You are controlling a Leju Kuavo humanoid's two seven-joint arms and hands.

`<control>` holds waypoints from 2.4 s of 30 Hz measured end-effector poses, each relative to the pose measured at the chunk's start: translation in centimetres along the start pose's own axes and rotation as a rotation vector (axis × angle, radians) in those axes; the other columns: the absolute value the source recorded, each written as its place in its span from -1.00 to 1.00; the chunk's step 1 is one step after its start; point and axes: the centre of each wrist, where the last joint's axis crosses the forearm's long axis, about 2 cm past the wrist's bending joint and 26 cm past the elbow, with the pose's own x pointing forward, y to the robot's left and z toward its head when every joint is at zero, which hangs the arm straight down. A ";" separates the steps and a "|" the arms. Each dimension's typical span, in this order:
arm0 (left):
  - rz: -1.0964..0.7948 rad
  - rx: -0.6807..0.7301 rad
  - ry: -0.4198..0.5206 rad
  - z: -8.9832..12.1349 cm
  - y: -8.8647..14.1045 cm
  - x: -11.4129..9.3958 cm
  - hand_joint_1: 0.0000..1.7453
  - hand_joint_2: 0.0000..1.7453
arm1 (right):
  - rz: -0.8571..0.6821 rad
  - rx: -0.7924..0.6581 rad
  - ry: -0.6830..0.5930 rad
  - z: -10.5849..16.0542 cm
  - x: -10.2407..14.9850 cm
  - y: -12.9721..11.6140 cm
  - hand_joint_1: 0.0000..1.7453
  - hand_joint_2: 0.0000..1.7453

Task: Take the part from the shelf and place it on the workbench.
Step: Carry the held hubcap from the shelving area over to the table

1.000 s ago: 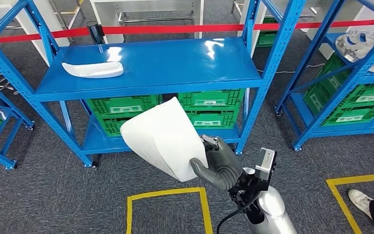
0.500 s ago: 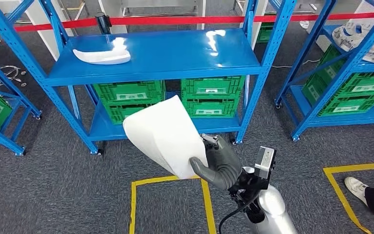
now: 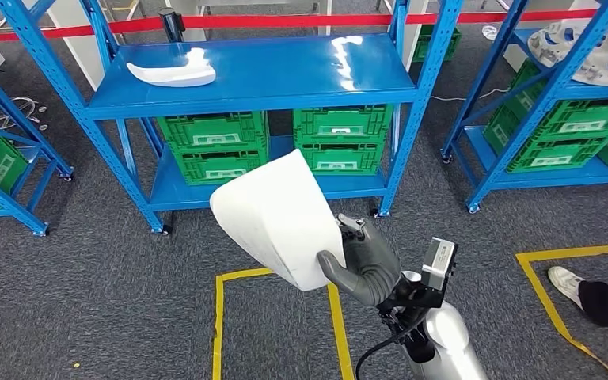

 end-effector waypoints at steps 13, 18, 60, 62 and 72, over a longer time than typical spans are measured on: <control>-0.009 0.005 -0.010 0.1 0.2 0.7 -1.00 1.00 | 0.000 -0.001 0.015 -0.2 0.0 -0.1 1.00 1.00; -0.010 0.004 0.002 0.1 0.2 0.6 -1.00 1.00 | 0.004 -0.006 0.017 -0.1 0.0 -0.2 1.00 1.00; -0.004 0.012 -0.018 0.2 0.5 1.2 -1.00 1.00 | 0.056 -0.049 0.027 -1.3 0.1 -1.3 1.00 1.00; 0.015 0.010 -0.016 0.2 0.4 0.6 -1.00 1.00 | 0.050 -0.053 0.028 -1.3 -0.1 -1.5 1.00 1.00; 0.070 0.010 -0.045 0.2 0.5 -0.4 -1.00 1.00 | 0.040 -0.060 0.066 -2.3 -1.1 -2.1 1.00 1.00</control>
